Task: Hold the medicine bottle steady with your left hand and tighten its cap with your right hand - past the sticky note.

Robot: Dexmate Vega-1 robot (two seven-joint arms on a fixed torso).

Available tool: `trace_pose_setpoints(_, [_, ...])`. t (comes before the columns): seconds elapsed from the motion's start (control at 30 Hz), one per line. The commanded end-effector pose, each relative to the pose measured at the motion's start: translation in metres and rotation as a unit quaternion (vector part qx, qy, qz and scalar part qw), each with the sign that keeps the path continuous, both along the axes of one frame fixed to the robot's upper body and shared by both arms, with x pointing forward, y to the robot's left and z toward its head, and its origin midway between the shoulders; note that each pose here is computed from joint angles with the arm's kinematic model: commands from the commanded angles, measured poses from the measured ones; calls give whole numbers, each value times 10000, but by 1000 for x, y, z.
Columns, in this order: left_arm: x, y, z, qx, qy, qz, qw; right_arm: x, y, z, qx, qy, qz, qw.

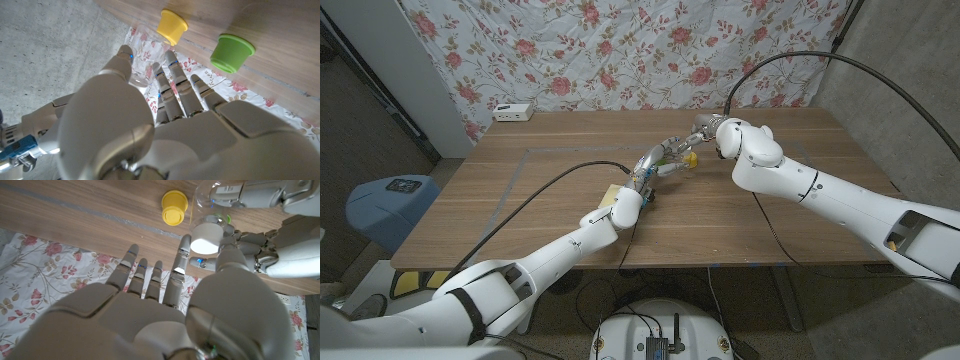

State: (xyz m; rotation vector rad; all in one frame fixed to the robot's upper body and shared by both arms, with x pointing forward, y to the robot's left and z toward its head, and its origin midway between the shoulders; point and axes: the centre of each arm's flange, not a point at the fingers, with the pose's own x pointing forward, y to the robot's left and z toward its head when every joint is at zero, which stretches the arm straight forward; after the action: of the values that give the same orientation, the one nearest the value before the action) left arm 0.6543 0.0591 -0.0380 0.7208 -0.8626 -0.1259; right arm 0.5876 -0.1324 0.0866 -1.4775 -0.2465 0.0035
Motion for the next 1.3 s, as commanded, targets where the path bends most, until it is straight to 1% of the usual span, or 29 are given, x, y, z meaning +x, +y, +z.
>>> trace_pose_setpoints(0.03, [-3, -1, -2, -23, -4, 3, 10000, 0, 0, -2, 83, -183, -115, 9997])
trace_pose_setpoints(0.6, [-2, -1, -2, -30, -2, 9, 10000, 1, 2, -3, 36, -485, -369, 9981])
trace_pose_setpoints(0.83, [-2, -1, -1, -32, -5, 12, 10000, 2, 2, -4, 76, -524, -409, 9978])
trace_pose_setpoints(1.3, [-1, 1, -1, -41, 2, 13, 10000, 4, 4, -3, 89, -486, -326, 9983])
